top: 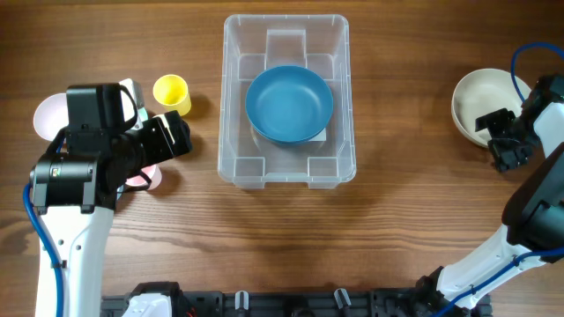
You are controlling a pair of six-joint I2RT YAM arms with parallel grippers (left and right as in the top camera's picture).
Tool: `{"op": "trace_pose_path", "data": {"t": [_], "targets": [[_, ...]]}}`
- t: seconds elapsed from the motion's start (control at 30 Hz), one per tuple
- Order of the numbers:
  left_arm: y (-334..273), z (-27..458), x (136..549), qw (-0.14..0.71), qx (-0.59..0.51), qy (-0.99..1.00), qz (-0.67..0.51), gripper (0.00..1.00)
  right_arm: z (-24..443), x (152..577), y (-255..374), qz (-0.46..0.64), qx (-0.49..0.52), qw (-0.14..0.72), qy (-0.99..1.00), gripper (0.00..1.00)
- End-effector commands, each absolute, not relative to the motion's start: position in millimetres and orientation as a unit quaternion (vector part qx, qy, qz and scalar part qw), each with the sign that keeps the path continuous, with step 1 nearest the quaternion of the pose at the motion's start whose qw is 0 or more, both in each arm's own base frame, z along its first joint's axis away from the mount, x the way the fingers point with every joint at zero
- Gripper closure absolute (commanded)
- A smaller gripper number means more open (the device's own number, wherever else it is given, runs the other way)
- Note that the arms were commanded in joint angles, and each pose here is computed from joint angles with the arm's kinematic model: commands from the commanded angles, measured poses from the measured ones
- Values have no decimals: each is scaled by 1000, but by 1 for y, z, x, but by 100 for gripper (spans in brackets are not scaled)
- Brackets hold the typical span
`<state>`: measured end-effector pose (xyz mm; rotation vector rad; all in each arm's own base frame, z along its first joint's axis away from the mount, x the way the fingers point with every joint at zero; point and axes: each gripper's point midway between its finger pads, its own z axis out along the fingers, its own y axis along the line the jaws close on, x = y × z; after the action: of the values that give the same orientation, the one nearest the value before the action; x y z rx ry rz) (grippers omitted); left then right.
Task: Pack container
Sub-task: 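Grasp the cream plate rim with the right gripper, then lift the cream plate and set it on the teal plates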
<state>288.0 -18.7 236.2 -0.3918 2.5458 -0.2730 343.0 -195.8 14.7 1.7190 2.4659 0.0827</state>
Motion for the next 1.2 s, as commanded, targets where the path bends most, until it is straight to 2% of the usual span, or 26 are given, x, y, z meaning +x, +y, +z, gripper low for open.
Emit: {"op": "trace_pose_path", "data": {"t": [0.0,0.1,0.2,0.27,0.37,0.63,0.83,0.9,1.03,1.1,1.17], "targets": [[-19,242,290,279,-147,943,-106,0,9,341,-195,31,572,60,818,48],[-19,242,290,279,-147,943,-106,0,9,341,-195,31,572,61,818,57],[-19,242,290,279,-147,943,-106,1,9,341,-195,31,572,60,818,73],[-19,242,290,279,-147,943,-106,0,9,341,-195,31,571,60,818,73],[-19,242,290,279,-147,943,-106,0,9,341,-195,31,572,60,818,85],[-19,242,290,279,-147,943,-106,0,9,340,-194,31,571,59,818,95],[-19,242,290,279,-147,943,-106,0,12,336,-187,40,560,45,826,96],[-19,242,290,279,-147,943,-106,0,34,342,-185,48,551,73,830,96],[-19,242,290,279,-147,943,-106,0,136,369,-162,61,493,202,844,96],[-19,242,290,279,-147,943,-106,0,222,382,-110,91,408,307,855,96],[-19,242,290,279,-147,943,-106,0,277,388,-50,127,314,367,866,96]]}}
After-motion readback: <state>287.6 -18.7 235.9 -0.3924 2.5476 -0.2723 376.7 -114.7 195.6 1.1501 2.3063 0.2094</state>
